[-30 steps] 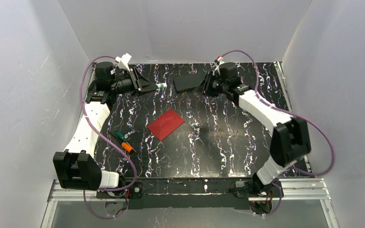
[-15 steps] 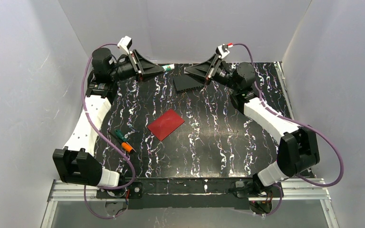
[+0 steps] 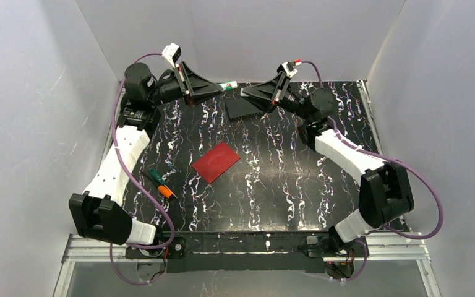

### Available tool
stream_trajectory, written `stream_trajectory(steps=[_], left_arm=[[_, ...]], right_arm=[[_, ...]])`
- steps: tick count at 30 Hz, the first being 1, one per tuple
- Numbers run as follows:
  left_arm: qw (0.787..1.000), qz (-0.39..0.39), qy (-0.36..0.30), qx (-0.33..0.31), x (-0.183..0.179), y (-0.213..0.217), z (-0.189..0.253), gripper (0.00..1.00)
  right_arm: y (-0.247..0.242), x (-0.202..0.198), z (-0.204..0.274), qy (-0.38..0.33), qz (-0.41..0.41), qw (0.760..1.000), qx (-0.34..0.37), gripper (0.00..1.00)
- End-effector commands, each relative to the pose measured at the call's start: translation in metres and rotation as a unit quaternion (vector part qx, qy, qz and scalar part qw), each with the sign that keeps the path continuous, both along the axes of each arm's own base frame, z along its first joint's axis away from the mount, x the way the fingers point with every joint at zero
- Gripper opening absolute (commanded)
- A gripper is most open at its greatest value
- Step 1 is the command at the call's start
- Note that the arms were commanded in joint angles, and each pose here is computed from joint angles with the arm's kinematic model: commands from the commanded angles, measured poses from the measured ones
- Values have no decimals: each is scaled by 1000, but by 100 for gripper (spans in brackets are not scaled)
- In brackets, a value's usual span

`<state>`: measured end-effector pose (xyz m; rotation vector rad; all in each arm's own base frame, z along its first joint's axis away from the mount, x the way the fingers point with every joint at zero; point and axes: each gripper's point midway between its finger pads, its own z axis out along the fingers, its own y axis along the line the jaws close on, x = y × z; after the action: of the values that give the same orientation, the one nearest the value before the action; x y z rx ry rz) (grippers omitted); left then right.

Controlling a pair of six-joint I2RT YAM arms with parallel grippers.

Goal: Place the letter into the envelope and seal it

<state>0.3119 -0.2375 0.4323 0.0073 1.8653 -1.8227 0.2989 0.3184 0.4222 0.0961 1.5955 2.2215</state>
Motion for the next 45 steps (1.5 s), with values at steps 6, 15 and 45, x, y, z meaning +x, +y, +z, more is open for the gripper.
stream_trajectory(steps=[6, 15, 45], left_arm=[[999, -18, -24, -19, -20, -4, 16, 0], [999, -32, -22, -24, -21, -12, 17, 0], [998, -31, -36, -34, -21, -13, 25, 0]], right_arm=[[-3, -7, 16, -27, 15, 999, 32, 12], [-5, -3, 28, -26, 17, 997, 72, 12], [-5, -18, 66, -65, 30, 991, 112, 11]])
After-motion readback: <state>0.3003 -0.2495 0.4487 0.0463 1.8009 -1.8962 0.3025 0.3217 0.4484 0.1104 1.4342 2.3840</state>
